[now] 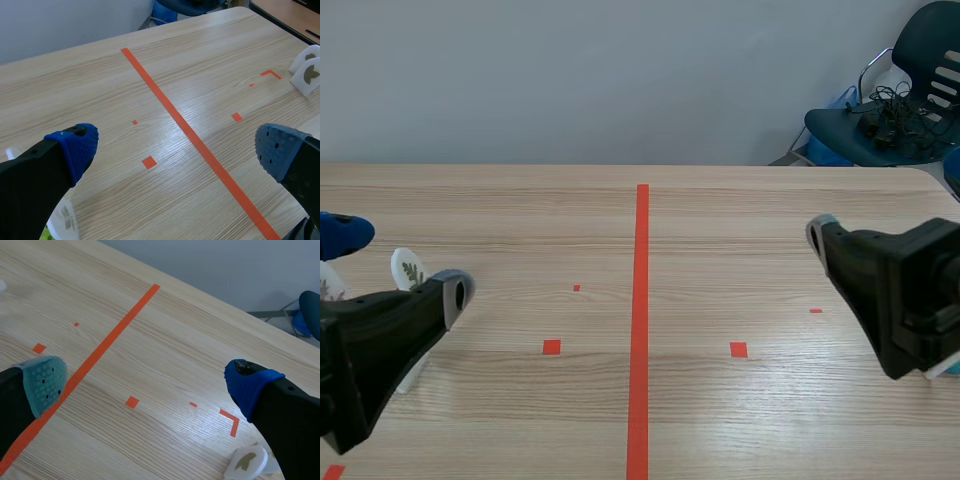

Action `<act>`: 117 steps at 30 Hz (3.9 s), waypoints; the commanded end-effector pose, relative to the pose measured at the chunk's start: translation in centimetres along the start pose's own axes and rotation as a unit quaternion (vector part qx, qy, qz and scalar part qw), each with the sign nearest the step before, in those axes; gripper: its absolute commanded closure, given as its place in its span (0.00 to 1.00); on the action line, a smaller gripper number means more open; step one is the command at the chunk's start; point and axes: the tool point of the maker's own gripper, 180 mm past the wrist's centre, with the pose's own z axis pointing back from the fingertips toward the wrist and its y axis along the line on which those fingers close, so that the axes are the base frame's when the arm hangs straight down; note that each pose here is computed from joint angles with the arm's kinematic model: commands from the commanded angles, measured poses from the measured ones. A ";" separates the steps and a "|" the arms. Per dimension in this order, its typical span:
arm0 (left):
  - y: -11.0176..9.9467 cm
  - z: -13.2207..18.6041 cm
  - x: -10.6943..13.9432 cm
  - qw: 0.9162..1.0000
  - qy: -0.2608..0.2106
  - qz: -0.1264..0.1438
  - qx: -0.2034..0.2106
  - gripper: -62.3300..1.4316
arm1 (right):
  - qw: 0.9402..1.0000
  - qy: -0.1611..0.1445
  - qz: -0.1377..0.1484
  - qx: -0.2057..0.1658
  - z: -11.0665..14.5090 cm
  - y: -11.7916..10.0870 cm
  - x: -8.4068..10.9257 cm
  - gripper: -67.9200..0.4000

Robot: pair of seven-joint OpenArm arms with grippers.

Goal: Do the leaf sorting experiment

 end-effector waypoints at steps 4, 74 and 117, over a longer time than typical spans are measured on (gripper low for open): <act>-0.4 -0.1 0.8 1.000 -0.012 -0.004 -0.008 0.00 | 1.000 -0.003 -0.007 -0.020 -0.1 -1.2 -0.9 0.00; -0.7 -0.1 0.8 1.000 -0.010 -0.012 -0.019 0.00 | 0.959 0.065 0.017 0.274 -12.9 14.1 -10.9 0.00; -0.7 -0.1 0.9 1.000 -0.013 -0.013 -0.019 0.00 | 0.980 0.156 -0.095 0.076 -8.2 2.4 -12.0 0.90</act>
